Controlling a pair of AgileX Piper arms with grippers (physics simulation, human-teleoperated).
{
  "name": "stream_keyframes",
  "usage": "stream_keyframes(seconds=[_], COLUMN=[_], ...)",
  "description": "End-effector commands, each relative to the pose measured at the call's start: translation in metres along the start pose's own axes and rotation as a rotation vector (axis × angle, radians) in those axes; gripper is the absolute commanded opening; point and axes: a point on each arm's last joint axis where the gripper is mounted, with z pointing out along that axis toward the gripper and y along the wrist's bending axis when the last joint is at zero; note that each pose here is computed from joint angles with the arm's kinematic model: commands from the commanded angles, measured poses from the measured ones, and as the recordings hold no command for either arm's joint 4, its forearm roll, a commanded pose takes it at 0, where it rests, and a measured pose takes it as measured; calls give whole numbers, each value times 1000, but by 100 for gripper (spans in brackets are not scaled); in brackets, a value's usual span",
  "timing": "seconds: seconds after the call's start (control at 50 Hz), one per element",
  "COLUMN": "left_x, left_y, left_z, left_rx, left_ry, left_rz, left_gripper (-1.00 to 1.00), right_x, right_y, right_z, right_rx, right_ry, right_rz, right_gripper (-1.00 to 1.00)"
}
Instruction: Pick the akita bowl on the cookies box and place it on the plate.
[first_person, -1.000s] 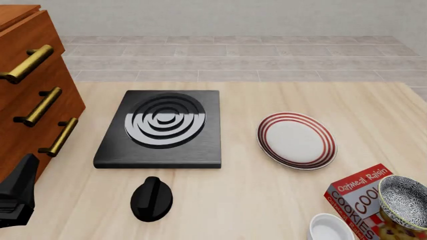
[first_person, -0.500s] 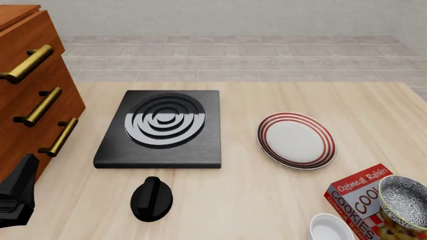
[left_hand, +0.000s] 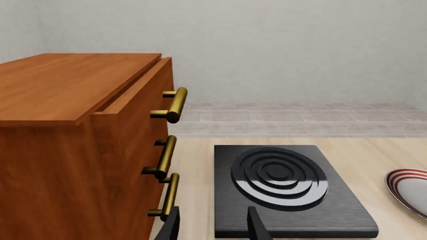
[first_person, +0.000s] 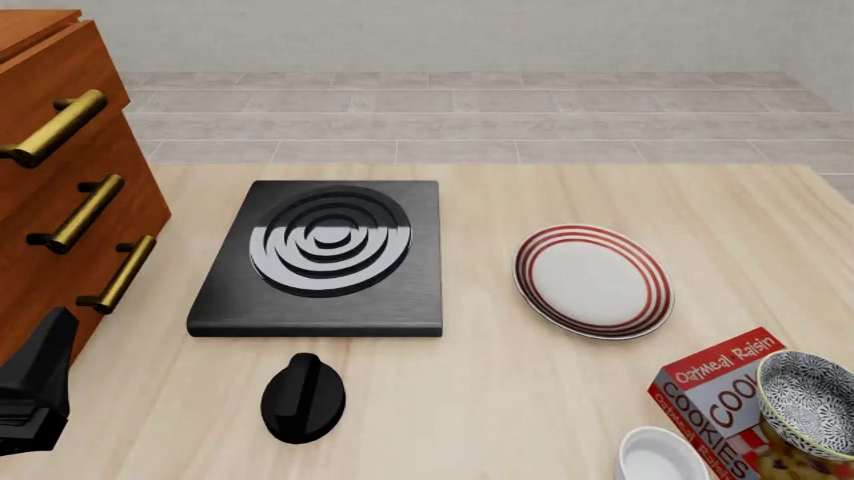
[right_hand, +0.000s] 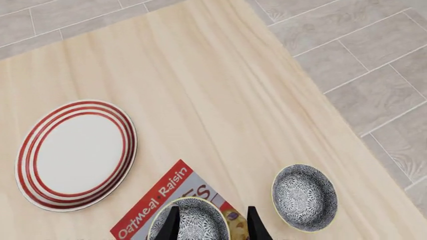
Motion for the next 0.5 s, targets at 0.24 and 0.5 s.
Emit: stream_keyframes(seconds=[0.24,0.5], left_x=[0,0], left_y=[0,0], left_z=[0,0], left_rx=[0,0], left_ry=[0,0], left_rz=[0,0], left_gripper=[100,100], right_x=[29,45], right_y=[-1,-1], right_z=[27,35], right_rx=[10,6], right_ry=[78,109], right_rz=[16,16], right_gripper=[100,100])
